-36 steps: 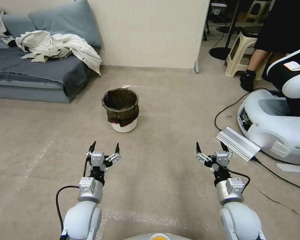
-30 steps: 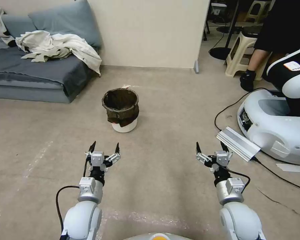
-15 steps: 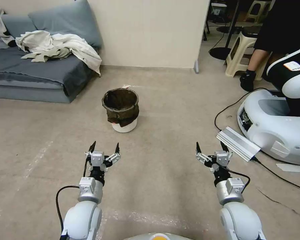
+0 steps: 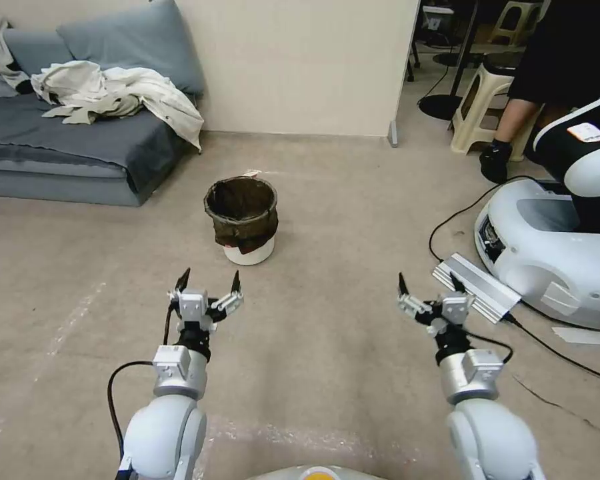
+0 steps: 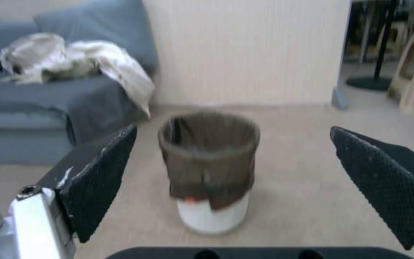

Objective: Pick up the trash can from the floor.

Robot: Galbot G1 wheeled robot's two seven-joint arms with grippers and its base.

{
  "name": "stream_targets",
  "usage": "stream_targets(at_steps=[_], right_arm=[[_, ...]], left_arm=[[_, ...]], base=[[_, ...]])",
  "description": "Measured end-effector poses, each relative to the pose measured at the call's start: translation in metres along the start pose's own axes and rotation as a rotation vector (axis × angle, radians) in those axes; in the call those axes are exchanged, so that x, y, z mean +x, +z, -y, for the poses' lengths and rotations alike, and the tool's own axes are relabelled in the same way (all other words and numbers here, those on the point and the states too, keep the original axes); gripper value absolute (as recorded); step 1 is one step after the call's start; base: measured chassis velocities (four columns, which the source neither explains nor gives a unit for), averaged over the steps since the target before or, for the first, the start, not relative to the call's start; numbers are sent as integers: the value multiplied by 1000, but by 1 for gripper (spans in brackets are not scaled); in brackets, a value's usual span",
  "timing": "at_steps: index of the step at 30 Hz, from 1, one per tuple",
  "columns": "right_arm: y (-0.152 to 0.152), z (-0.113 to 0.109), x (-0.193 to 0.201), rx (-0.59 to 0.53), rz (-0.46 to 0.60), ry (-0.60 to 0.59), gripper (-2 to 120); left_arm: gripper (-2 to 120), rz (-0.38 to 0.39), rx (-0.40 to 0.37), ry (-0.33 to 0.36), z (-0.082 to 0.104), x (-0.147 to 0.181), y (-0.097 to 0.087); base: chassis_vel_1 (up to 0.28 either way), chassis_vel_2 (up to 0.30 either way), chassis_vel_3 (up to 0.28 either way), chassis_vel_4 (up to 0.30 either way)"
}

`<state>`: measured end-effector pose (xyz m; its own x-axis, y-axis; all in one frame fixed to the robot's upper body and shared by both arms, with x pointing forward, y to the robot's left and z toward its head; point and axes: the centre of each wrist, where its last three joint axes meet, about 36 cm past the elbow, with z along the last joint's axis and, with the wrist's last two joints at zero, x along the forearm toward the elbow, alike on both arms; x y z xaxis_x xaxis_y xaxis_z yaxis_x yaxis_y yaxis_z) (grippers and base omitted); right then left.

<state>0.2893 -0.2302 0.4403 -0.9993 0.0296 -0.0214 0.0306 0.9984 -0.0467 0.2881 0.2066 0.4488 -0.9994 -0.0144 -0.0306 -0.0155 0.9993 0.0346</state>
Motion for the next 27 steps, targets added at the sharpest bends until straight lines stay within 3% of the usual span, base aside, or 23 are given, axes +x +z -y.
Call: stream_targets(at_steps=[1, 3, 5, 7, 13, 19, 27], right_arm=[[-14, 1, 3, -5, 16, 7, 100], [-19, 1, 4, -7, 24, 10, 100], [-49, 3, 13, -23, 60, 26, 100], [-53, 3, 14, -29, 64, 27, 100], [-47, 13, 15, -24, 31, 4, 100], [-21, 16, 19, -46, 21, -20, 100], [-8, 12, 25, -78, 37, -2, 100]], left_arm=[[100, 18, 9, -5, 3, 3, -15], [100, 25, 12, -6, 4, 4, -20], [100, 64, 44, -37, 12, 13, -49], [100, 67, 49, -45, 13, 14, -51], [100, 53, 8, -68, 3, 12, -38], [100, 58, 18, -41, -3, 8, -3], [100, 73, 7, -68, 0, 7, 8]], base=[[0, 0, 0, 0], [0, 0, 0, 0], [0, 0, 0, 0], [0, 0, 0, 0], [0, 0, 0, 0], [0, 0, 0, 0], [0, 0, 0, 0]])
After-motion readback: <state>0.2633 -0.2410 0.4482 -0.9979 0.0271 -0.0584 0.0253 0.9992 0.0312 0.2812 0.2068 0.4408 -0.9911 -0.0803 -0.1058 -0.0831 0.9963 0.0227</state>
